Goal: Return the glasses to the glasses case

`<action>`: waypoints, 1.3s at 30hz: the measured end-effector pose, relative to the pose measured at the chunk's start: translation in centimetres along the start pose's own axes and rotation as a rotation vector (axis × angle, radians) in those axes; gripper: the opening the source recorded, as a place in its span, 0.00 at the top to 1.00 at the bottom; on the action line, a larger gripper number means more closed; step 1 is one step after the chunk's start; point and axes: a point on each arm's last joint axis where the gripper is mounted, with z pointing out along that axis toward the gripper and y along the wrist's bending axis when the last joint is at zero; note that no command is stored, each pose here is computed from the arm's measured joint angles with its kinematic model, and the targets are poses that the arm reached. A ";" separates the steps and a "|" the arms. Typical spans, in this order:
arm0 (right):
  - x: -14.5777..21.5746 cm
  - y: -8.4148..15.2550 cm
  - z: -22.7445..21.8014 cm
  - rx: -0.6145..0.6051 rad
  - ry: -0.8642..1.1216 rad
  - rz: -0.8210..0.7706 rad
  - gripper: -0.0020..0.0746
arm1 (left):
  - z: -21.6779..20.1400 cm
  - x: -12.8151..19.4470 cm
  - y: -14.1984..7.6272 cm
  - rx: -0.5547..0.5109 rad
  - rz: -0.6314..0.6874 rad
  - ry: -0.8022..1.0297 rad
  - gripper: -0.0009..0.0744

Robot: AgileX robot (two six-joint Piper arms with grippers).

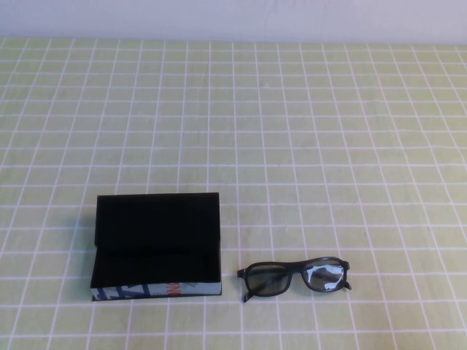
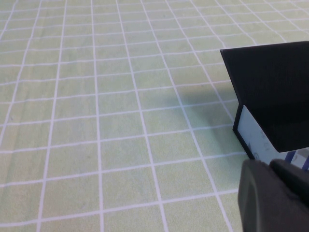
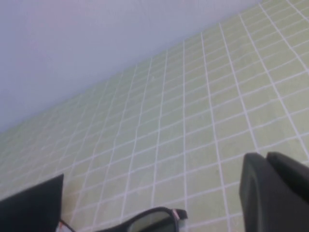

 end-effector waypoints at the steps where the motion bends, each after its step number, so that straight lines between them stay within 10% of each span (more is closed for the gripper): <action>1: -0.1 0.0 0.0 -0.002 -0.011 0.018 0.99 | 0.0 0.0 0.0 0.000 0.000 0.000 0.99; 18: -0.8 1.8 -0.1 -0.137 0.034 0.450 0.99 | 0.0 0.0 0.0 0.000 0.000 0.000 0.99; 39: -6.8 6.5 10.3 -0.088 1.001 -0.089 0.99 | 0.0 0.0 0.0 0.000 0.000 0.000 0.99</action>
